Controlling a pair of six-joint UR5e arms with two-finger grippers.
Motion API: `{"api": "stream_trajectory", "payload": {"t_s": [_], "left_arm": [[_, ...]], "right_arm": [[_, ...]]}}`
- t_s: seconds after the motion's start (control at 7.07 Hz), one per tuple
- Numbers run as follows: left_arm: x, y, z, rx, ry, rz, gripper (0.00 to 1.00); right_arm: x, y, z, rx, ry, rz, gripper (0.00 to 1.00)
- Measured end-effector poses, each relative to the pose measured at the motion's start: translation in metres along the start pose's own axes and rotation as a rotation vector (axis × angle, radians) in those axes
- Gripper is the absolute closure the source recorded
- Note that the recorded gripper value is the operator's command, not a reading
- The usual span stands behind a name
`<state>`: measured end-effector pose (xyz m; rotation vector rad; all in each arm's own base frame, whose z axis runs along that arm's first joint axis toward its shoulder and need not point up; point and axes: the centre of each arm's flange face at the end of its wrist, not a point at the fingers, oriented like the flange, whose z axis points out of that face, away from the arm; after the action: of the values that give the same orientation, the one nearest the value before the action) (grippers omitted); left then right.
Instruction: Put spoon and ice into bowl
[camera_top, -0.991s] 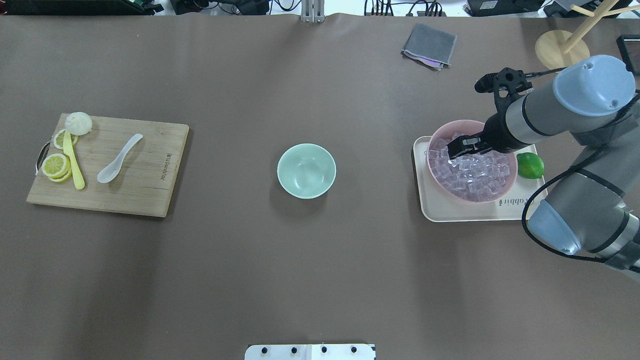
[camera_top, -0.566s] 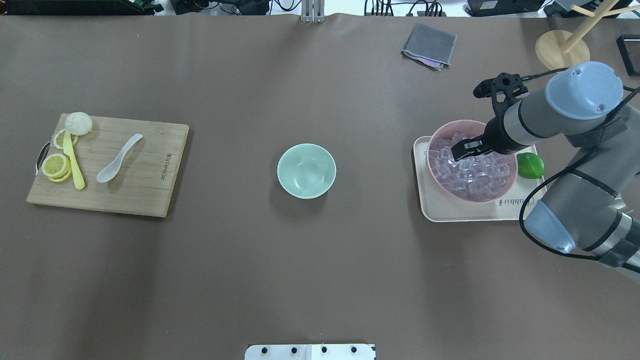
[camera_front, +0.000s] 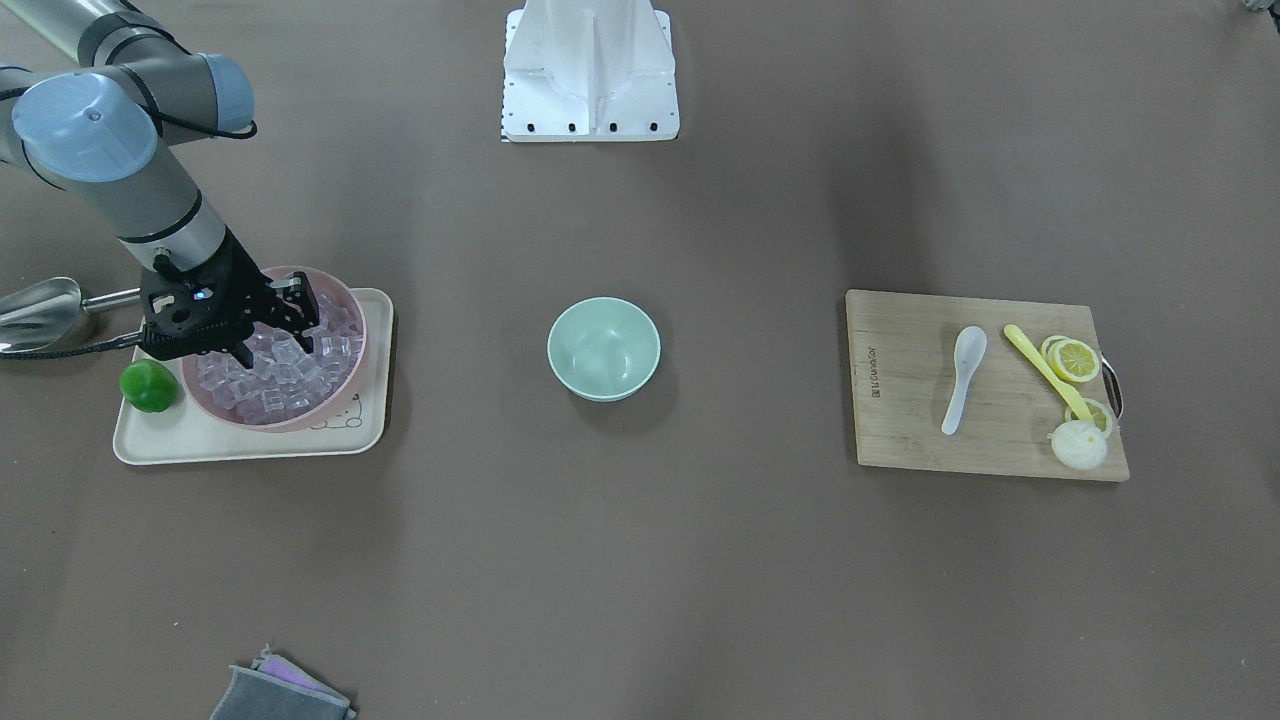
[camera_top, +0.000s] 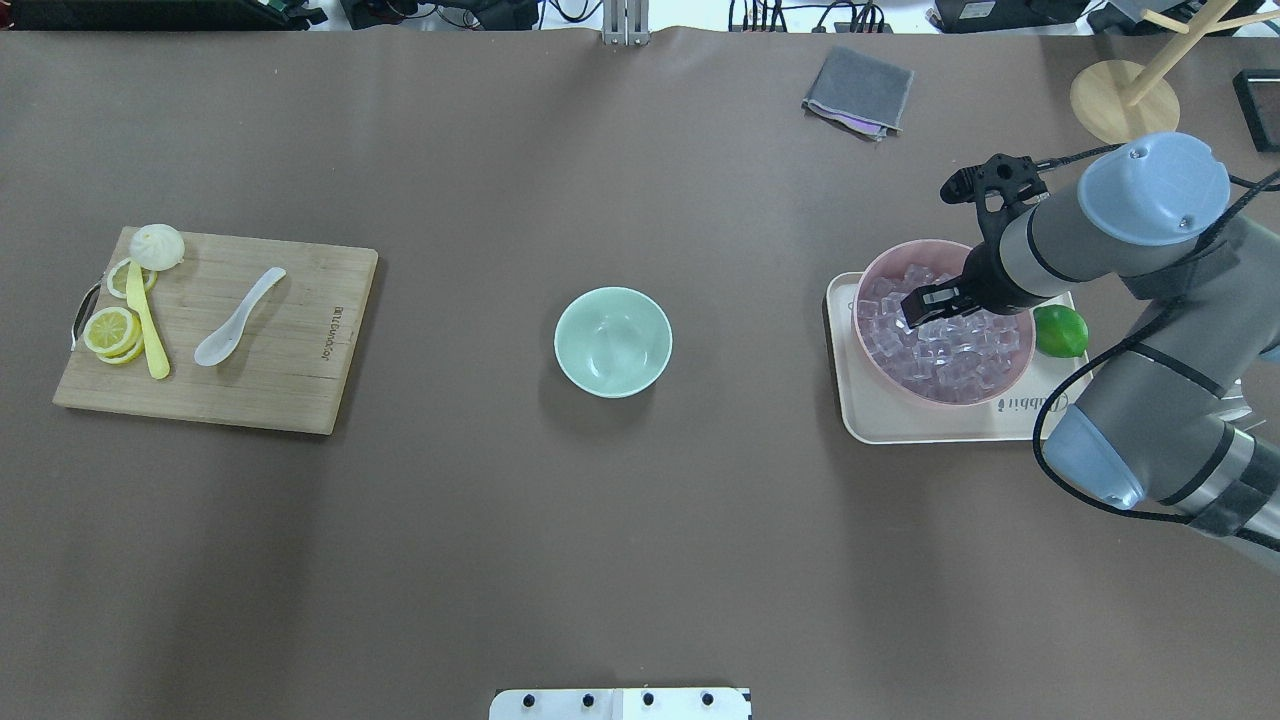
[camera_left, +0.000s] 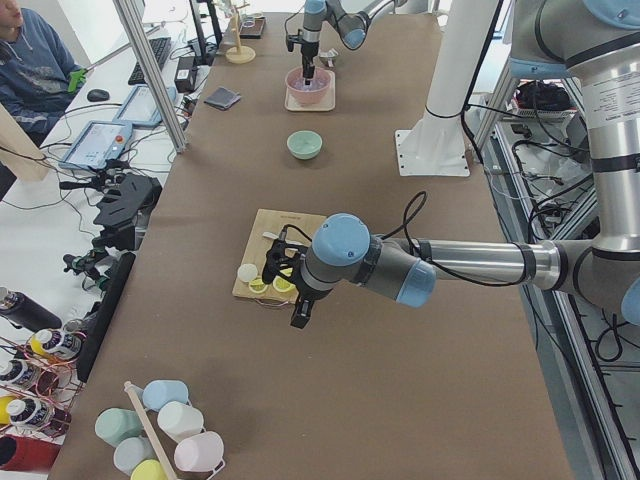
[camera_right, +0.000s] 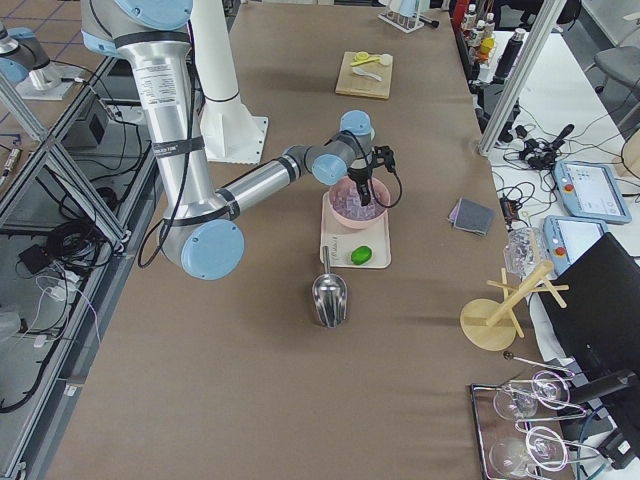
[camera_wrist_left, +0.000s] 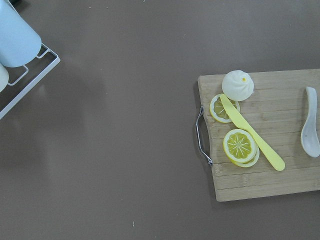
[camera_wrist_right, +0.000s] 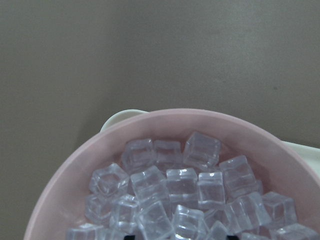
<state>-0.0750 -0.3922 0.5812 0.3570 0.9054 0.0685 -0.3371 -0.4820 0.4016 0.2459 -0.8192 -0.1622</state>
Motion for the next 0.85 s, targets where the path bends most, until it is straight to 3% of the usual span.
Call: {"api": "stream_trajectory", "payload": {"t_s": [0.42, 0.71, 0.85], "left_arm": [[0.0007, 0.0009, 0.0002, -0.002, 0.01, -0.001, 0.02], [0.0008, 0.0029, 0.0004, -0.003, 0.014, -0.003, 0.02], [0.0015, 0.004, 0.0006, -0.005, 0.025, -0.005, 0.02]], "right_arm": [[-0.0021, 0.003, 0.0023, -0.008, -0.002, 0.002, 0.64], [-0.0024, 0.0057, 0.0038, -0.013, -0.003, 0.001, 0.98], [-0.003, 0.0064, 0.0033, -0.014, -0.005, 0.0, 1.0]]}}
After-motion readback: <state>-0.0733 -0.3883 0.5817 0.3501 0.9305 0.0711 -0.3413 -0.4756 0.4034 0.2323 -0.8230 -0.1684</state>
